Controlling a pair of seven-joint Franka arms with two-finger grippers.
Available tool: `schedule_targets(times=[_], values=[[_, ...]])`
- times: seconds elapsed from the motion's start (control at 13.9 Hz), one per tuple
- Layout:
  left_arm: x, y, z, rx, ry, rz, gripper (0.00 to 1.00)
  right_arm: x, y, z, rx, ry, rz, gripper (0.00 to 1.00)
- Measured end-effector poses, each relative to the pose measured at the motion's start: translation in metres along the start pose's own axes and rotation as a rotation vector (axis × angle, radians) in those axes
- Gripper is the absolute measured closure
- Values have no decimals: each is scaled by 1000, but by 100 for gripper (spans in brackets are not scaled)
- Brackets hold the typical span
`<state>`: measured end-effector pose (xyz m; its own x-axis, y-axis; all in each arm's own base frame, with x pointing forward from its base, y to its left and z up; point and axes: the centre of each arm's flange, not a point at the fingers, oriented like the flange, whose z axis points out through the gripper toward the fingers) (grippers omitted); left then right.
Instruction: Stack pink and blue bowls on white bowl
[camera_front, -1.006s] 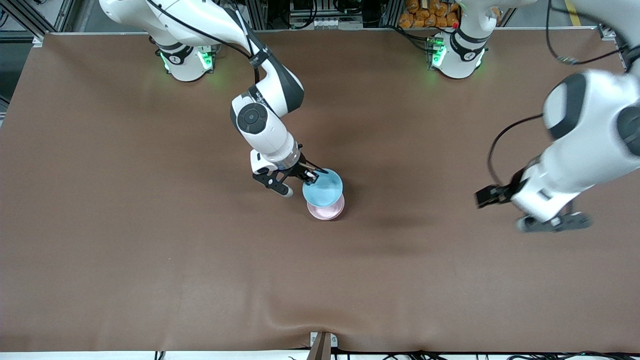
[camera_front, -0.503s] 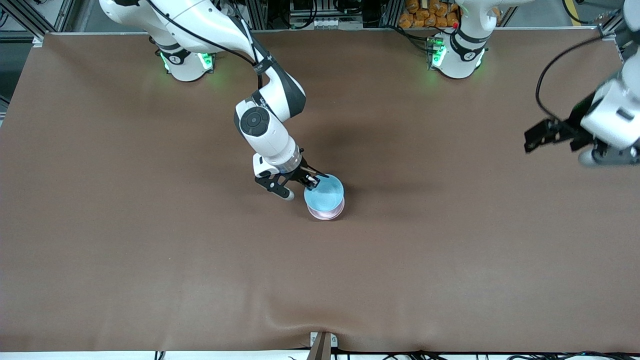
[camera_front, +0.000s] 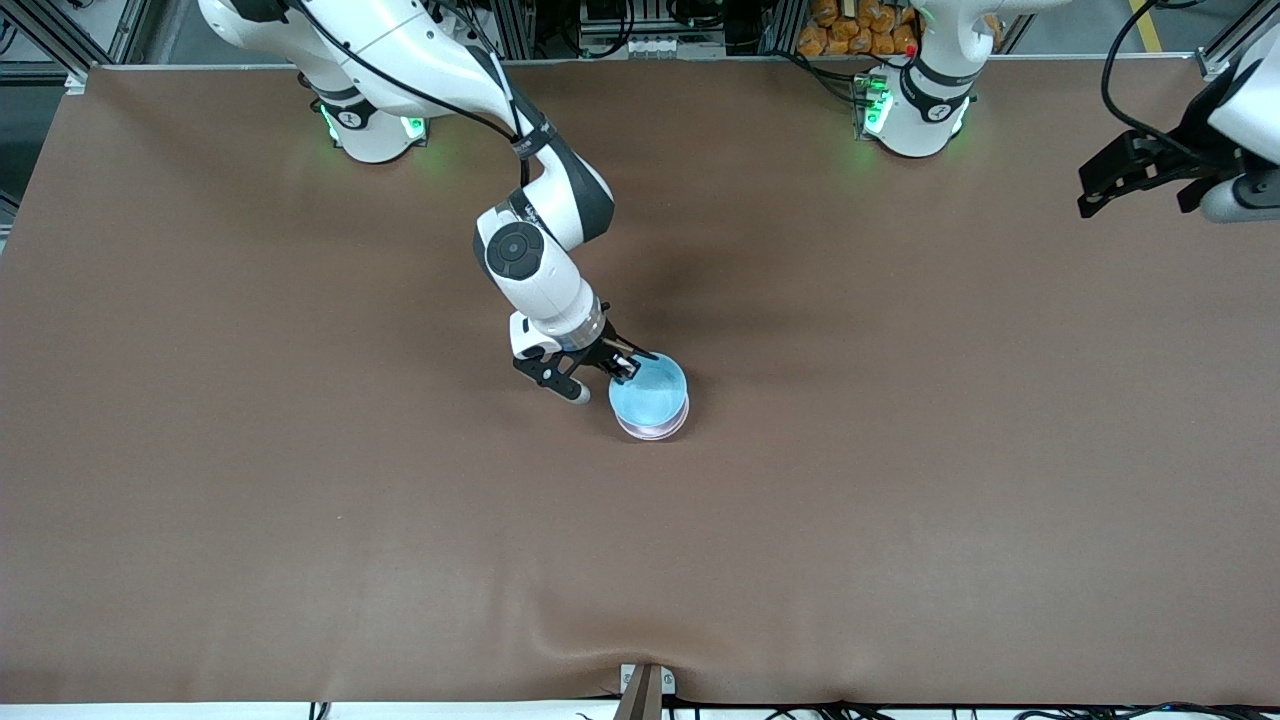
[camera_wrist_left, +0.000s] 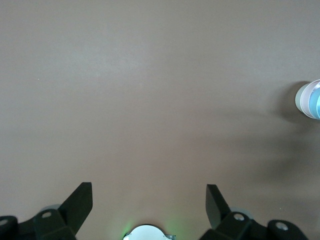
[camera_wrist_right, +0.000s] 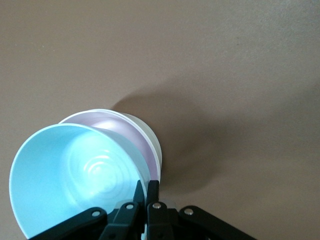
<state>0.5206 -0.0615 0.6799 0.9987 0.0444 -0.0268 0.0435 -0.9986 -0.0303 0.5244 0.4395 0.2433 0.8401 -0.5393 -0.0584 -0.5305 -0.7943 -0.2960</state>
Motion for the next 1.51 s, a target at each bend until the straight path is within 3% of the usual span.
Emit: schedule_targets(times=[0.14,0.29,0.57,0.79,1.15,1.51], values=[[5,-8,4,-7,5,-13,0,0,-1,0,2,1,0,92],[9,-10,10,-7,2,-15,0,1,-2,-2,7,3,0,79],[14,-16,13,-10,15,12,0,18,-10,-23,33,21,15,35],[17,-37,19,-36,0,-1,0,58,-4,-72,5,6,24,3],[17,-34,23,-51,-8,4,0,166,65,-167,-98,-79,-108,0],[20,-32,27,-50,-14,12,0,271,178,-241,-114,-136,-187,0]])
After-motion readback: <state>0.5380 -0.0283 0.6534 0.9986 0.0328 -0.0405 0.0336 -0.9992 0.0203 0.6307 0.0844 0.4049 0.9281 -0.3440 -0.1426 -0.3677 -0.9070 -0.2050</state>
